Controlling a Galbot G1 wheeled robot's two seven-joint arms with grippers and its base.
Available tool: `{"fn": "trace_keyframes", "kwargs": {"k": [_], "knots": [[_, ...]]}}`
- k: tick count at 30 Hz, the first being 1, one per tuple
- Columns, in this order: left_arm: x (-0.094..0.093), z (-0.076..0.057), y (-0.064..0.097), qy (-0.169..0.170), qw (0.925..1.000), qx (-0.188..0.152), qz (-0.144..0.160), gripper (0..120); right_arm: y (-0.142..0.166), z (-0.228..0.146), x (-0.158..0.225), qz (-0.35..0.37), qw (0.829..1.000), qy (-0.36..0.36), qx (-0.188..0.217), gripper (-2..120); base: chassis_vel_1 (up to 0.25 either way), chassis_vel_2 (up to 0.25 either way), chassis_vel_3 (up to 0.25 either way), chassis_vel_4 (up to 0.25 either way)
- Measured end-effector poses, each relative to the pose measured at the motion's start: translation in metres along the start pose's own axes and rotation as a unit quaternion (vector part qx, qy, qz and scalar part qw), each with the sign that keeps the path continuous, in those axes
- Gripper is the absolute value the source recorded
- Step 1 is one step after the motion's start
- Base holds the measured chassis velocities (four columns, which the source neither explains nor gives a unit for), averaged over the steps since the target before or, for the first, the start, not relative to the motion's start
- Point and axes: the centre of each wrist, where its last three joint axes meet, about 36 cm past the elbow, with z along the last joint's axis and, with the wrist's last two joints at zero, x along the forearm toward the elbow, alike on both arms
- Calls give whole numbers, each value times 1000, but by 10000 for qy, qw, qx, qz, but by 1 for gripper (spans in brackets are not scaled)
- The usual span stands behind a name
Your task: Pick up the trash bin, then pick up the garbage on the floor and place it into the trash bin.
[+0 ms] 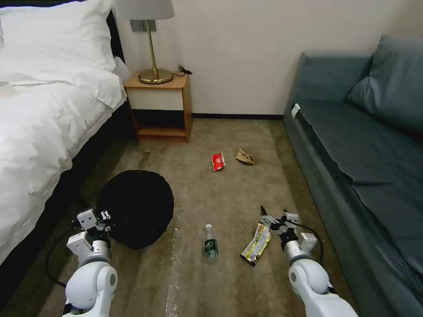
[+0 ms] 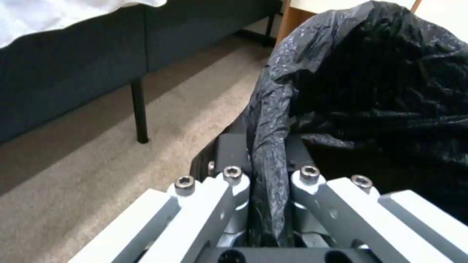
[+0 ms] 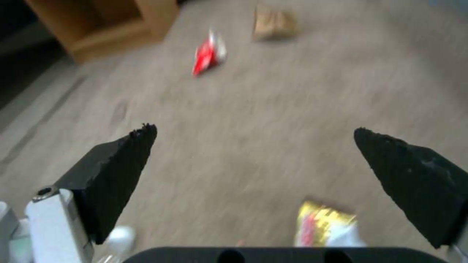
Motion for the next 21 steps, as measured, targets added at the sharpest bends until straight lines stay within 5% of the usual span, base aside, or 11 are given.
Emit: {"fn": "trace_keyframes", "kwargs": {"k": [7,21], "knots": [[-2,1,4,-5,10000,-16,-42,4,12,15,-31,454,9944,938,-163,100,0,0,0,0],[2,0,5,-50,9999,-50,-77,4,1,28,-54,853,9844,1487,-394,100,0,0,0,0]]}}
